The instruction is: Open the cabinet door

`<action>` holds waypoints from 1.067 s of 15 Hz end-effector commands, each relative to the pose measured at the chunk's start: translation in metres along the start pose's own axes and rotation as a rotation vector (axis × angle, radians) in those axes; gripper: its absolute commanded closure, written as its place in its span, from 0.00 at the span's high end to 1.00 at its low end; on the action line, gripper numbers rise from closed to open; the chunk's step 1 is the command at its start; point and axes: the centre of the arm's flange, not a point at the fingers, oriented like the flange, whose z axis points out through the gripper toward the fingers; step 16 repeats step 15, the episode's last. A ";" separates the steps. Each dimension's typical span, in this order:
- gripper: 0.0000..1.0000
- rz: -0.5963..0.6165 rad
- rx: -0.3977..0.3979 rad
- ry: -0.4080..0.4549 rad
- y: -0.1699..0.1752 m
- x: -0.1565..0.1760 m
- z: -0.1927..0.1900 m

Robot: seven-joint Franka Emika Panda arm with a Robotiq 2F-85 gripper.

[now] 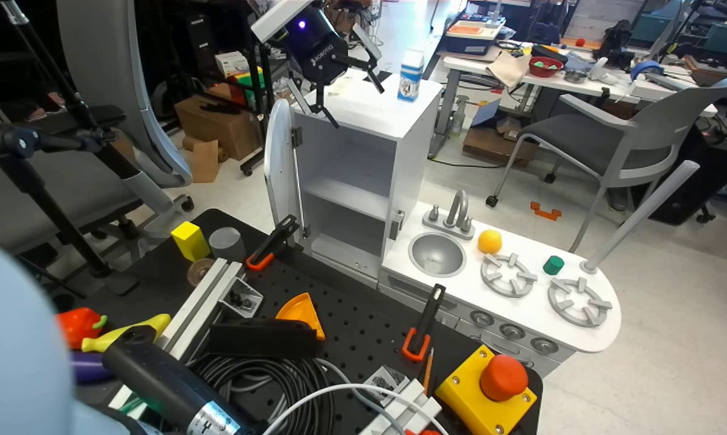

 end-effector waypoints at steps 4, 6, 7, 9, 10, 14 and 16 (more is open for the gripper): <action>1.00 0.061 -0.001 0.020 0.009 -0.016 -0.012; 1.00 0.080 0.000 0.018 0.010 -0.017 -0.012; 1.00 0.083 0.000 0.018 0.010 -0.018 -0.011; 1.00 0.085 0.001 0.016 0.010 -0.018 -0.011; 1.00 0.086 0.001 0.016 0.010 -0.018 -0.011; 1.00 0.086 0.001 0.016 0.009 -0.018 -0.010; 1.00 0.086 0.001 0.016 0.009 -0.018 -0.010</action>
